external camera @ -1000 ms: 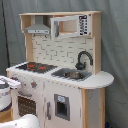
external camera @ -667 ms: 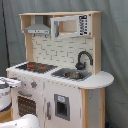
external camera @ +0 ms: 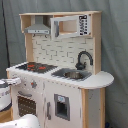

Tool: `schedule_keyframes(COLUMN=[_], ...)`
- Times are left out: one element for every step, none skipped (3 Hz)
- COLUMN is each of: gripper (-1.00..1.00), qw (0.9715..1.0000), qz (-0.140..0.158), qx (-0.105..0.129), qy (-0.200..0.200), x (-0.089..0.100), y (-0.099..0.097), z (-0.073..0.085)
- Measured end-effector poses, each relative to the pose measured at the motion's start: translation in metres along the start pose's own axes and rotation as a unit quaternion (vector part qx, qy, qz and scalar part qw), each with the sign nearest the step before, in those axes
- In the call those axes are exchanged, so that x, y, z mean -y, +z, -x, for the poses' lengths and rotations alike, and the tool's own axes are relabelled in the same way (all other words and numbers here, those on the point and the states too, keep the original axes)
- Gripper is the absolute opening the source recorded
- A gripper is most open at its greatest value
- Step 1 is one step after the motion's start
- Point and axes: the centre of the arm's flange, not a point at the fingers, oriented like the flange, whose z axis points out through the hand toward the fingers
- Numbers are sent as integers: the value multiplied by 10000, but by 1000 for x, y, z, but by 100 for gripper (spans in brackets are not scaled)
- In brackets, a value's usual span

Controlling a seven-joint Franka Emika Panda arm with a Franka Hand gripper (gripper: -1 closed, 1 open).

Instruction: Play with the kitchen

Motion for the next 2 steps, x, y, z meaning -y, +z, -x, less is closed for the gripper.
schedule_keyframes(gripper=[-100,100], qw=[9998,9996], qz=[-1,-2], qx=[-23,-28], qy=[219,286], x=[-2,-2], y=[-1,-1], z=[2,2])
